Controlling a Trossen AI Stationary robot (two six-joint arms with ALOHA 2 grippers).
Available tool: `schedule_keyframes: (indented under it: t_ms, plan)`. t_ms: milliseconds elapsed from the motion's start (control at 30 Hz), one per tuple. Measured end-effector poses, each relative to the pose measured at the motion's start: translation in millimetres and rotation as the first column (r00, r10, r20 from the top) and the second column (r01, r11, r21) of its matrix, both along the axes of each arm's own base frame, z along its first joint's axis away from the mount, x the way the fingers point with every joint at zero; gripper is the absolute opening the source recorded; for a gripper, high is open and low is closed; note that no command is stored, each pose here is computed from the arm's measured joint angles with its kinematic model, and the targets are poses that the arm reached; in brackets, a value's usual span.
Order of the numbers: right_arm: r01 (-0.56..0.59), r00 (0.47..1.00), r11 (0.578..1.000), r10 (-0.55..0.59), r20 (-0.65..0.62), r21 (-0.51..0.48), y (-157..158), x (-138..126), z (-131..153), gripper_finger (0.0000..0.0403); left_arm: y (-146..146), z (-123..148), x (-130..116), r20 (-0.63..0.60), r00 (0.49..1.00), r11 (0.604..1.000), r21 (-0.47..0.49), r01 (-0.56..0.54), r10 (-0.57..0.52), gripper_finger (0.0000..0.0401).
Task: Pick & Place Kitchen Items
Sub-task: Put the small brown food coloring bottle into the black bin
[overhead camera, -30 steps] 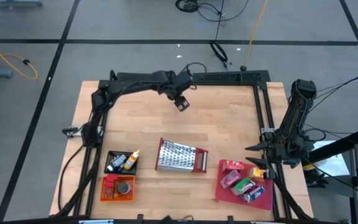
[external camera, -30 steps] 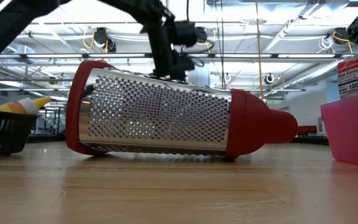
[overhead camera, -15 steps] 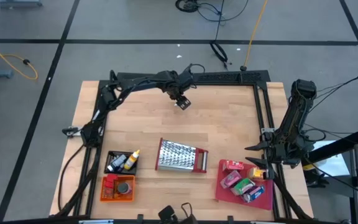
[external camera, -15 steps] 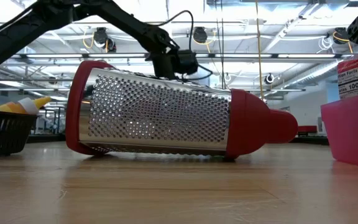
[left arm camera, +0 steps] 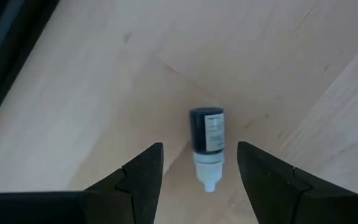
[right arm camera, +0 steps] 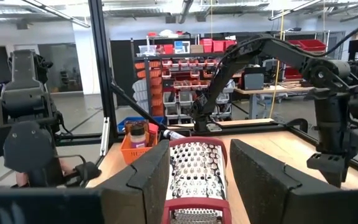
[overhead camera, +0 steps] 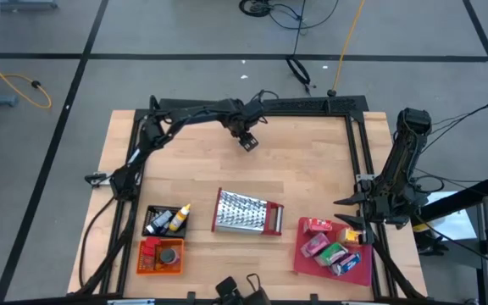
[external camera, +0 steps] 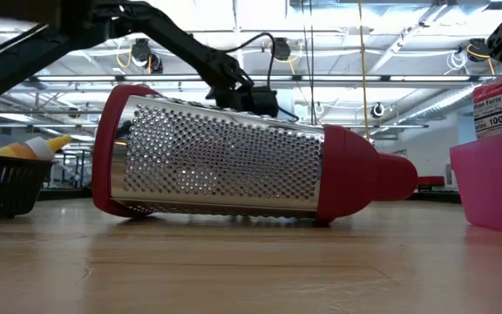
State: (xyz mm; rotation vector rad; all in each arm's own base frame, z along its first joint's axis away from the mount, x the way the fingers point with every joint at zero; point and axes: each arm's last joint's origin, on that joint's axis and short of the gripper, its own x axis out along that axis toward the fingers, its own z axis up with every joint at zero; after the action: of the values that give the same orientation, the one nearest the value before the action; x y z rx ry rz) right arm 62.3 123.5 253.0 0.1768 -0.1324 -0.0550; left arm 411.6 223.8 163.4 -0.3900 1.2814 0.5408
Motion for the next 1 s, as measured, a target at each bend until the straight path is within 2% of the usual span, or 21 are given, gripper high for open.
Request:
schedule_keyframes:
  t_ms: [267, 400, 567, 700, 867, 1000]
  plan:
    - [0.000, 1.000, 1.000, 0.000, -0.001, -0.004, 0, 0, 0, 0.0160, 0, -9, 0, -0.024, 1.000, 1.000, -0.012, 0.007, -0.007, 0.0198]
    - [0.000, 1.000, 1.000, 0.000, -0.001, -0.005, 0, 0, 0, 0.0160, 0, -9, 1, -0.022, 1.000, 1.000, -0.010, 0.011, -0.011, 0.0147]
    - [0.000, 1.000, 1.000, 0.000, -0.001, -0.007, 0, 0, 0, 0.0160, -3, -9, -2, -0.092, 0.991, 0.995, 0.010, 0.096, -0.095, 0.0082]
    - [0.000, 1.000, 1.000, 0.000, -0.001, -0.007, 0, 0, 0, 0.0160, -5, -9, -5, -0.131, 0.985, 0.994, 0.011, 0.112, -0.110, 0.0054]
    - [0.001, 1.000, 1.000, -0.001, -0.002, -0.011, 0, 0, 0, 0.0160, -6, -3, -4, -0.084, 0.991, 0.995, -0.027, 0.099, -0.101, 0.0007]
    - [0.001, 1.000, 1.000, -0.001, -0.002, -0.011, 0, 0, 0, 0.0160, -11, -2, -3, -0.086, 0.991, 0.994, -0.043, 0.102, -0.105, 0.0001]
